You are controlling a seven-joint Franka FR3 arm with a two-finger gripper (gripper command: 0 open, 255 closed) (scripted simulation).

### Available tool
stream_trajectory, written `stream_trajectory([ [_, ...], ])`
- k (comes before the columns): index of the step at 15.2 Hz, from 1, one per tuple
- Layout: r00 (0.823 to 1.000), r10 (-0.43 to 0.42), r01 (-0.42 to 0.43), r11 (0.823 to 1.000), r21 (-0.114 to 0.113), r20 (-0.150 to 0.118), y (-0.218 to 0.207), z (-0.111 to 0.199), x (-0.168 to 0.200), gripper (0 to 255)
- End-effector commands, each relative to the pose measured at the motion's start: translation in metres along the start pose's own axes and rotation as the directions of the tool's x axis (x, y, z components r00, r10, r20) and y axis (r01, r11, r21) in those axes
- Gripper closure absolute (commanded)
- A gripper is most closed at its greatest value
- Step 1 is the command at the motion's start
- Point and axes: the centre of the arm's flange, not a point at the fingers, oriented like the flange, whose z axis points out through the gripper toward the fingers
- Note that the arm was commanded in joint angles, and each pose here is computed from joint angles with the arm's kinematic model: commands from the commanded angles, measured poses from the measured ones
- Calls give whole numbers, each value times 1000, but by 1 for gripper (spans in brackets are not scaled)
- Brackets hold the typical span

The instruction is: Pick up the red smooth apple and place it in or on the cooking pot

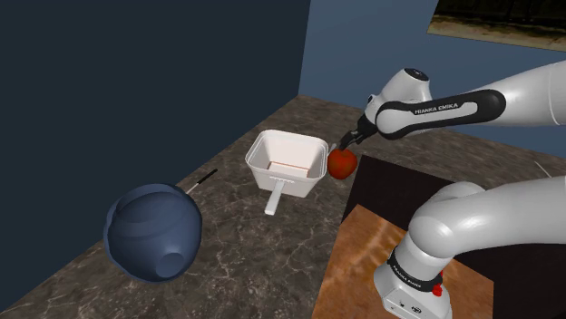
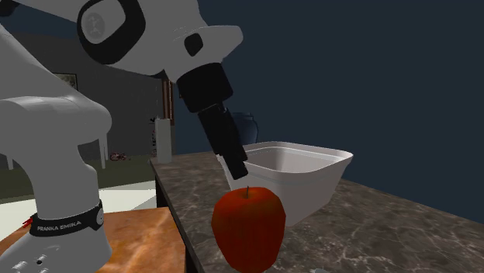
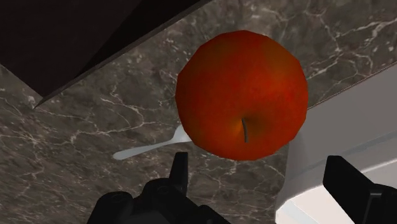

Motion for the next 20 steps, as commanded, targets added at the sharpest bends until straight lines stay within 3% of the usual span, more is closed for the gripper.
stream_trajectory([
  [1, 1000, 0, 0, 1000, 0, -1, 0, 11, -1, 0],
  [10, 1000, 0, 0, 1000, 0, -1, 0, 19, -1, 0],
  [11, 1000, 0, 0, 1000, 0, -1, 0, 19, -1, 255],
  [20, 1000, 0, 0, 1000, 0, -1, 0, 20, -1, 255],
])
